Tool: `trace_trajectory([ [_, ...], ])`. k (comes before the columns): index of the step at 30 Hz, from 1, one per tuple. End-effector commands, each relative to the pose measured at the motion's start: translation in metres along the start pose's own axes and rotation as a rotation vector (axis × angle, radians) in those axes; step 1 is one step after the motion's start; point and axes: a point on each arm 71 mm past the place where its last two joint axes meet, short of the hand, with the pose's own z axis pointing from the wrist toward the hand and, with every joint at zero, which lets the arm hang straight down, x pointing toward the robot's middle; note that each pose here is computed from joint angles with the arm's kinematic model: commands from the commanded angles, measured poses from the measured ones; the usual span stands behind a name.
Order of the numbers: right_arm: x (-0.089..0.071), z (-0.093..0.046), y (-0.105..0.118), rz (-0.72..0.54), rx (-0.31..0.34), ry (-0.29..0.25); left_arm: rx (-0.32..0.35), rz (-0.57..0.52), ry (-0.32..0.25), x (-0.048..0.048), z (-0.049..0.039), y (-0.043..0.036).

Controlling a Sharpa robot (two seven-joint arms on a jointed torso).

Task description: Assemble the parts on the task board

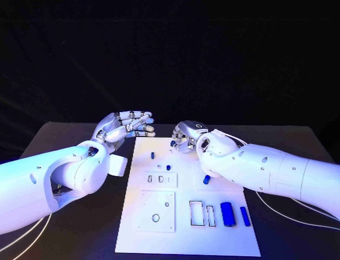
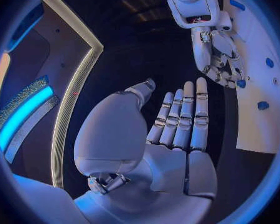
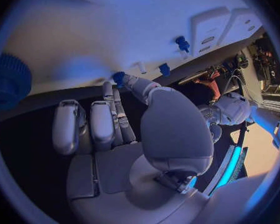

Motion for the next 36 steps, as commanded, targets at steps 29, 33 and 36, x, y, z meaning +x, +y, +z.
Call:
trace_trajectory([
  [29,-0.054,-0.064,-0.069,0.258,0.076,0.07,0.003,-0.003,-0.005,-0.0115,-0.0022,-0.0018],
  [33,-0.056,-0.069,-0.093,0.281,0.15,0.13,0.002,-0.002,-0.009,-0.0137,-0.0026,-0.0016],
  [36,-0.057,-0.07,-0.104,0.268,0.182,0.142,0.002,-0.002,-0.01,-0.0146,-0.0026,-0.0014],
])
